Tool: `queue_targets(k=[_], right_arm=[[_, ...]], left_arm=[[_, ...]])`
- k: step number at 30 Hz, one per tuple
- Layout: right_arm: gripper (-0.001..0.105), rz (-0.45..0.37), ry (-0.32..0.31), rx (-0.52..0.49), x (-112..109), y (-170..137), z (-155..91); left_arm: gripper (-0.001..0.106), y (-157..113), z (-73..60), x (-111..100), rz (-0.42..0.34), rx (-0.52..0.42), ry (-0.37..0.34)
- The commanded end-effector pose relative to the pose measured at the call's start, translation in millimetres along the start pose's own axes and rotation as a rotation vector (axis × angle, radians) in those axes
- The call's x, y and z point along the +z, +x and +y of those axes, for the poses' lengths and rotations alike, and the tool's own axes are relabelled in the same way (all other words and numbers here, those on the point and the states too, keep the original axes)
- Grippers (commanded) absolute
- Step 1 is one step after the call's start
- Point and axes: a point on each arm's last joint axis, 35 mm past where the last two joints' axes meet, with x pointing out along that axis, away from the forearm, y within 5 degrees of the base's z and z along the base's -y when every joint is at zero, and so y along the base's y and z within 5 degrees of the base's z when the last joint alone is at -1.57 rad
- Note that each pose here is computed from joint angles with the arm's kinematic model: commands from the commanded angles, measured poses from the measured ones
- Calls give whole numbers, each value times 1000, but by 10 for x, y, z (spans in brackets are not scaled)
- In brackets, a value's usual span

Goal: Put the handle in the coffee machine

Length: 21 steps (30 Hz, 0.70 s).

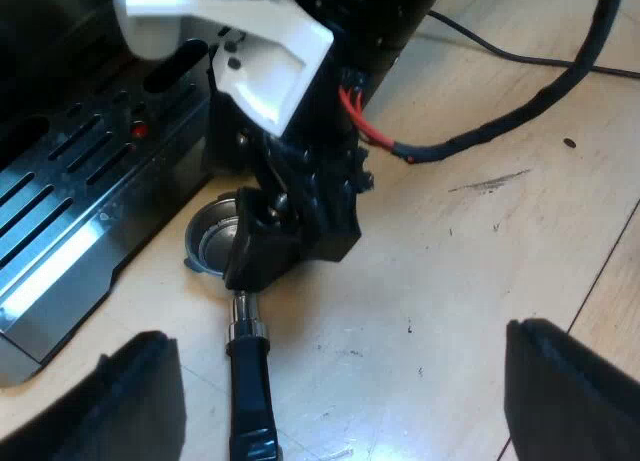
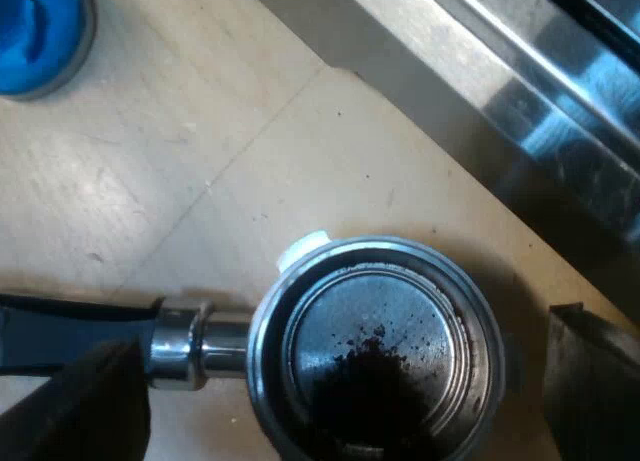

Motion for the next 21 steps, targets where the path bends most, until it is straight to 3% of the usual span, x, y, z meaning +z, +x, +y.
queue_targets(k=[1, 21], right_arm=[[81, 20, -9, 5, -20, 74, -8], [79, 48, -6, 11, -54, 296, -20]], left_arm=[[68, -5, -9, 13, -15, -12, -5], [68, -5, -9, 10, -13, -11, -6]])
